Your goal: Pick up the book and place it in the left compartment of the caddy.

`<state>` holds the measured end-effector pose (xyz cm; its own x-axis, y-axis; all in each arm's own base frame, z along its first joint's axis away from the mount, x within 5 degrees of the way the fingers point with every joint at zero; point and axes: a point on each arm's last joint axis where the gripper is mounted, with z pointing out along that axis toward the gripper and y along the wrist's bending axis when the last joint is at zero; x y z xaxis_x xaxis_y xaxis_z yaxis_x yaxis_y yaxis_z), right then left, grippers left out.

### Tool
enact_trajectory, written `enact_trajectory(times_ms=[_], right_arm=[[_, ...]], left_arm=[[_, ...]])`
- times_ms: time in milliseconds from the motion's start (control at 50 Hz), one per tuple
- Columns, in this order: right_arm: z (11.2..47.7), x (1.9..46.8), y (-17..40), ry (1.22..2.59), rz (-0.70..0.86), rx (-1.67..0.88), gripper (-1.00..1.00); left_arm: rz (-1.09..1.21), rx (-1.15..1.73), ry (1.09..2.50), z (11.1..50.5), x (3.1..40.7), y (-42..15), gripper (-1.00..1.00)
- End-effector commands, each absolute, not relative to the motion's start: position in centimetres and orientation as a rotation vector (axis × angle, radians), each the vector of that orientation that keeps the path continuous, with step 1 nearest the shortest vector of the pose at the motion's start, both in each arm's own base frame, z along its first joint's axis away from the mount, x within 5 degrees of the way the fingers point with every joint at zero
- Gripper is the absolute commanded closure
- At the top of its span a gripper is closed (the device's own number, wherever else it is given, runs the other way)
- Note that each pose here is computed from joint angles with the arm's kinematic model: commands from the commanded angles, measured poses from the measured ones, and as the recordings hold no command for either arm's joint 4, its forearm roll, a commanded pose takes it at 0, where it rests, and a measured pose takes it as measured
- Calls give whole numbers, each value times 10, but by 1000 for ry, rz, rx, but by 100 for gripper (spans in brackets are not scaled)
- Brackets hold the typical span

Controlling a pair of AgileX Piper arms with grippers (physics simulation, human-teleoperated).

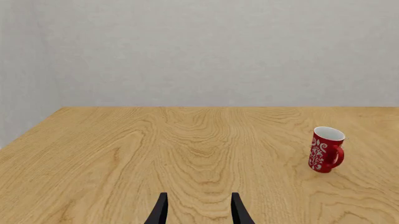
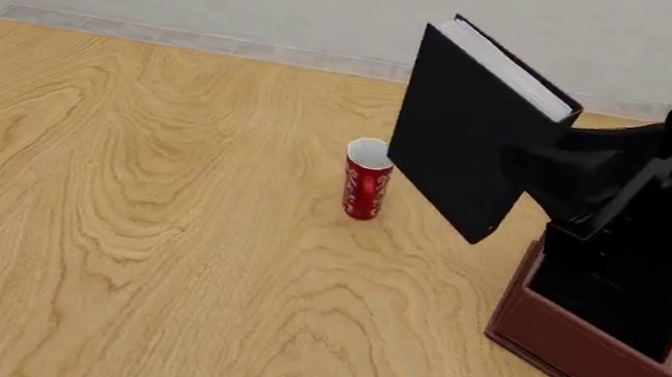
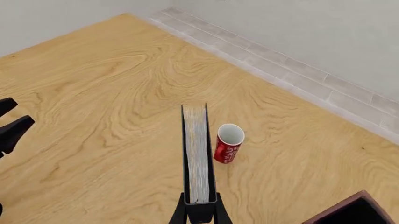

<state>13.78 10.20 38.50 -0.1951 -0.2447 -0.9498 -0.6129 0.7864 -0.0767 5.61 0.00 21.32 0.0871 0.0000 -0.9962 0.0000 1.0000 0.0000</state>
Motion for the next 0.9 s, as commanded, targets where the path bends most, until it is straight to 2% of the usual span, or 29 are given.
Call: enact_trajectory(times_ms=[20, 900], right_arm=[[391, 129, 79, 1767, 341, -560, 100], [393, 101, 35, 1788, 176, -370, 100]], left_arm=[[0, 0, 1484, 213, 56, 0, -100], [0, 0, 1484, 213, 56, 0, -100]])
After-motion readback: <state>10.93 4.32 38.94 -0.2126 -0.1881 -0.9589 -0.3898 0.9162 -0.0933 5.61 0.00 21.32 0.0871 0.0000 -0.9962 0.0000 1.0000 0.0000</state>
